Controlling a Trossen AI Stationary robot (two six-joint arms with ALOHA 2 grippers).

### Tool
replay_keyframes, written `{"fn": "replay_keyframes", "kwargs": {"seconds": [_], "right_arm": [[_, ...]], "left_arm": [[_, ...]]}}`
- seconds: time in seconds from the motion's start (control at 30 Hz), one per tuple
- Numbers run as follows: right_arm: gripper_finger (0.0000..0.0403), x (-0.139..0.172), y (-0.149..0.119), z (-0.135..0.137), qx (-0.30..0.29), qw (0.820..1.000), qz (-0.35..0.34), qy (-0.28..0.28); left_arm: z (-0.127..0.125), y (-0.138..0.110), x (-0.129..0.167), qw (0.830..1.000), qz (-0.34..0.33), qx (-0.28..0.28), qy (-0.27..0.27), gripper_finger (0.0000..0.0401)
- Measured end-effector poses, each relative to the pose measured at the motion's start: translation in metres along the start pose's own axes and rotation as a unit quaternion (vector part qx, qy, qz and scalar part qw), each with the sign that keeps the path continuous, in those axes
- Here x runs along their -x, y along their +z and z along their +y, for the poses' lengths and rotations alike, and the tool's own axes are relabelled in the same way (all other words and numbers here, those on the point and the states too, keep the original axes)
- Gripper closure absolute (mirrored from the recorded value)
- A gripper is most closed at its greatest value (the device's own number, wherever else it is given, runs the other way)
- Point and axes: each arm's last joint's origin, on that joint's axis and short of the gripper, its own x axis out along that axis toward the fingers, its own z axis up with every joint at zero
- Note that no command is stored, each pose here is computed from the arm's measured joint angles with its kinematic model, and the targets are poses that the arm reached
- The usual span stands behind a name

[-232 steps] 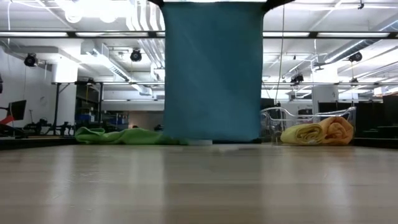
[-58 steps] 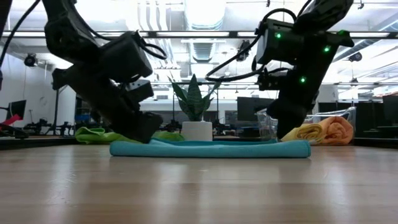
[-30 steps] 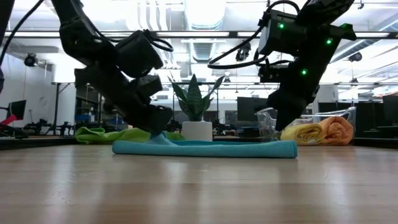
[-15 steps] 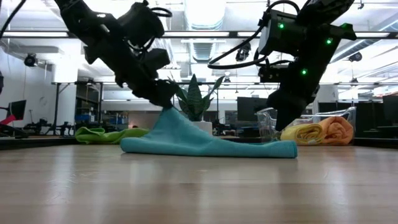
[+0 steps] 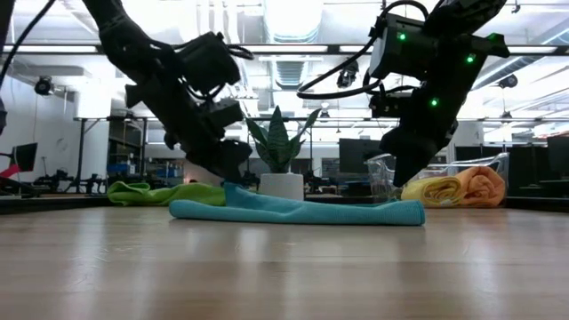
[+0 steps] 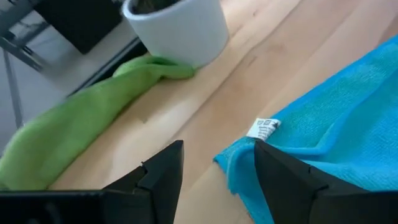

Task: Roll microfiber towels into tight, uniform cylinder then place into a basket
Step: Fold the blue microfiber cloth

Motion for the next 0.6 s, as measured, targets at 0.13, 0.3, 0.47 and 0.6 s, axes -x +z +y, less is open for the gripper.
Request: {"fn": "replay_keyframes", "kwargs": {"seconds": [0.13,0.3,0.47,0.6], "right_arm": [[0.0218,0.000,0.000,0.000,0.000,1.000,0.000,0.000],[0.0218,0.000,0.000,0.000,0.000,1.000,0.000,0.000],[0.0218,0.000,0.000,0.000,0.024,1.000,0.000,-0.001],[0.0232,-0.002,-0.006,-0.002,0.080,0.997,0.013,-0.001]], "left_arm": [[0.005,0.006,-0.006,1.000,0.011,0.007,-0.004,0.0220],[0.016,0.020,-0.003,1.000,0.001,0.011,0.003,0.0220],[0.026,0.035,0.012,0.999,-0.026,0.021,-0.003,0.0220],[0.028,0.031,0.023,1.000,-0.026,0.005,-0.013,0.0238]]}}
